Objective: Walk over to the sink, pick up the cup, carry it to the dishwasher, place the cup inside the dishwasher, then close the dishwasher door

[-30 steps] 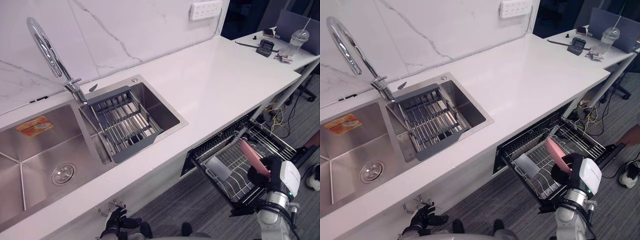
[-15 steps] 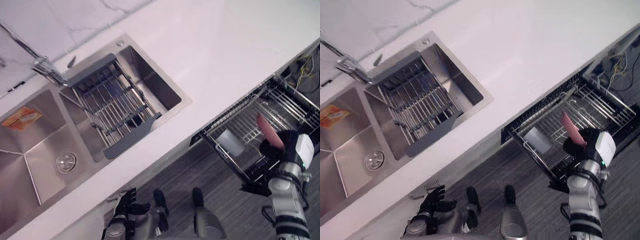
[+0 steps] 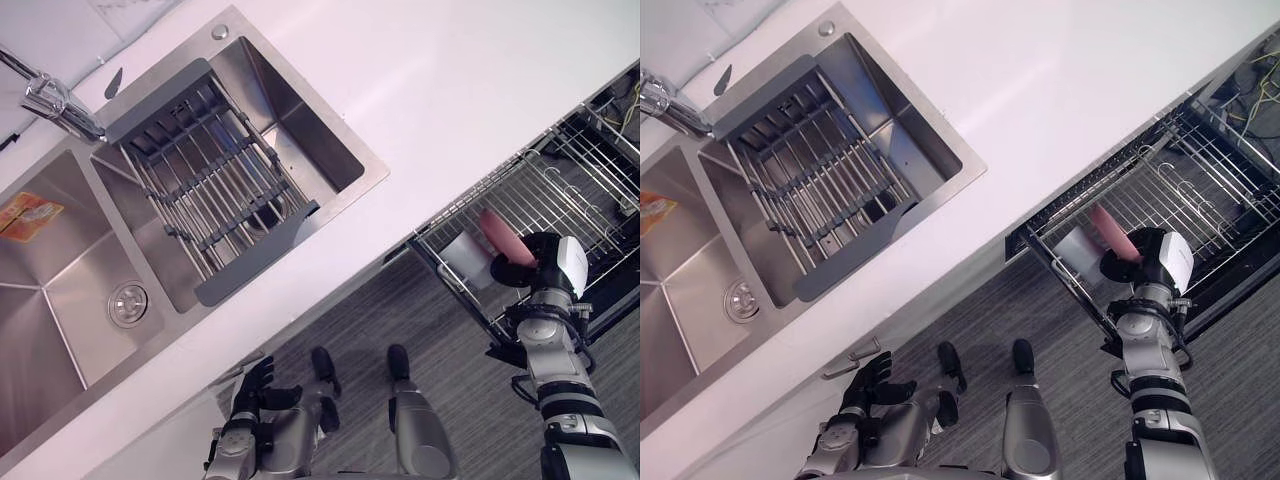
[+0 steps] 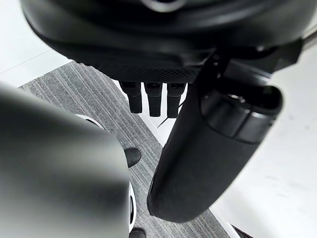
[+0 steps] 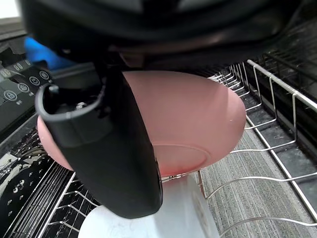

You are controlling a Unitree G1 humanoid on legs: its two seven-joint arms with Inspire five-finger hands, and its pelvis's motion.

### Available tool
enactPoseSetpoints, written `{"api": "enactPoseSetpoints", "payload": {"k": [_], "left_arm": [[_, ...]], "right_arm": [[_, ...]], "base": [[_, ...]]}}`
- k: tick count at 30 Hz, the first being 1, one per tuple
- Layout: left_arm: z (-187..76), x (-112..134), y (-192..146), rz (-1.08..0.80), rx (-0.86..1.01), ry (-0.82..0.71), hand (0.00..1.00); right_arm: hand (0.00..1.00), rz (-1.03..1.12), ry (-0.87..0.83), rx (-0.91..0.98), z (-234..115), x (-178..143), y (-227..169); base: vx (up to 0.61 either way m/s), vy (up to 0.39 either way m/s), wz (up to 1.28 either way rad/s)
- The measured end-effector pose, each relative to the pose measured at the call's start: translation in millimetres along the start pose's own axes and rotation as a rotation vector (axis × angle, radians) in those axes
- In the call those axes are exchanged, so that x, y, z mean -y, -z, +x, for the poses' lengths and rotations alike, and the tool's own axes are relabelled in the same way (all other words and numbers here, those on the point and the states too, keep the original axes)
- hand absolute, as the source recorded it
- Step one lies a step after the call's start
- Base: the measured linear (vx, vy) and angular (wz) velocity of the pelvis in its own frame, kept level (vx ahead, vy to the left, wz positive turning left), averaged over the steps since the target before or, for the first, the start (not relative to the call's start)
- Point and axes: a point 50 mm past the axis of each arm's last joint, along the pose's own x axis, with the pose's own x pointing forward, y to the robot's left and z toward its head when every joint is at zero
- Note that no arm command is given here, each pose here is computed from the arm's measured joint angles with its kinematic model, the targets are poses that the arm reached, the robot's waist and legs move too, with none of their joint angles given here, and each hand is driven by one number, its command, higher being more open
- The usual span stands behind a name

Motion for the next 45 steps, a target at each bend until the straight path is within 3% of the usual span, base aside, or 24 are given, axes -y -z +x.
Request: {"api": "enactPoseSetpoints", "payload": {"k": [12,16,21,32,40,45], "left_arm": [[1,-1,-3,0.002,0.009,-0.018,0.90],[2,-5,-2,-0.016,-0.004,-0.038,0.90],[2,-10,-1,0.006,-0.011,-0.043,0.90],[-3,-14,13,-0.010,-0.083,-0.037,0.90],[-14,-24,38,-0.044,-0.191,-0.083,0.90],[-20,-25,48,-0.083,-0.239,-0.096,0.90]], "right_arm": [[0.90,0.066,0.082,0.027,-6,6,-10],[0.90,0.113,0.132,0.057,-41,13,-6],[0.90,0.084,0.162,0.055,-56,18,4],[0.90,0.262,0.160,-0.118,-108,12,37],[0.90,0.498,0.251,-0.402,-155,20,88],[0.90,0.561,0.225,-0.476,-166,16,102]], "base": [[0.01,0.007,0.09],[0.04,0.007,0.04],[0.01,0.001,0.00],[0.01,-0.004,0.00],[0.05,-0.020,-0.01],[0.02,-0.022,0.02]]}}
